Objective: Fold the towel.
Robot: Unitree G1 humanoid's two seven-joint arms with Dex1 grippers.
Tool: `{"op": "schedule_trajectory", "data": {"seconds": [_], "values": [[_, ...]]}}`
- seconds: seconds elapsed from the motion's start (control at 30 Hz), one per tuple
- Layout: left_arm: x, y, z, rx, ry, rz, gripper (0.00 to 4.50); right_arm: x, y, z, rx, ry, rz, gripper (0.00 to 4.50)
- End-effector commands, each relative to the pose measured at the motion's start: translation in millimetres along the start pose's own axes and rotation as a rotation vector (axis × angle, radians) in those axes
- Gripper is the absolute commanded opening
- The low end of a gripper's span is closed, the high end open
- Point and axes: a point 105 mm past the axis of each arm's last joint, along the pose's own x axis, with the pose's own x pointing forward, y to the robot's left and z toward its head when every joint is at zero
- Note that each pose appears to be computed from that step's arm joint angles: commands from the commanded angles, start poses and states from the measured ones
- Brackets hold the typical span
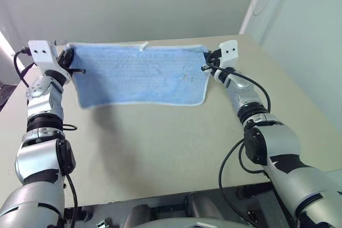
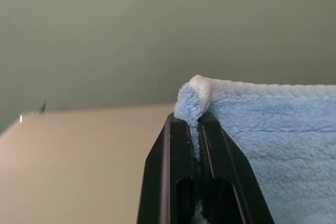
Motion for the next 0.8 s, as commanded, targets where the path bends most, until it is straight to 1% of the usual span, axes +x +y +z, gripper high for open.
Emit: {"op": "schedule_trajectory", "data": {"seconds": [0.03,0.1,0.23,0.27,0.37,0.5,0.6,0.73,0.8], "values": [[-3,4,27,0.047,-0.108,-0.065,0.02,-4,-11,23,-0.012,-0.132,-0.007,0.00],[-9,5,23,0.072,-0.103,-0.098,0.02,-11,-9,18,-0.014,-0.149,0.019,0.00],[-44,2,-11,0.156,-0.015,-0.245,0.02,-33,-4,-4,0.011,-0.173,0.093,0.00],[-54,3,-14,0.175,-0.024,-0.263,0.02,-39,-2,-8,0.017,-0.182,0.107,0.00],[-83,11,-25,0.146,0.012,-0.299,0.02,-59,1,-16,0.047,-0.226,0.162,0.00],[-117,18,-31,0.130,0.057,-0.304,0.02,-88,3,-25,0.089,-0.217,0.256,0.00],[-140,20,-34,0.118,0.098,-0.301,0.02,-113,12,-30,0.118,-0.171,0.359,0.00],[-172,15,-42,0.100,0.177,-0.319,0.02,-156,30,-36,0.208,-0.029,0.539,0.00],[-186,12,-45,0.087,0.213,-0.331,0.02,-171,33,-40,0.256,0.057,0.554,0.00]]}}
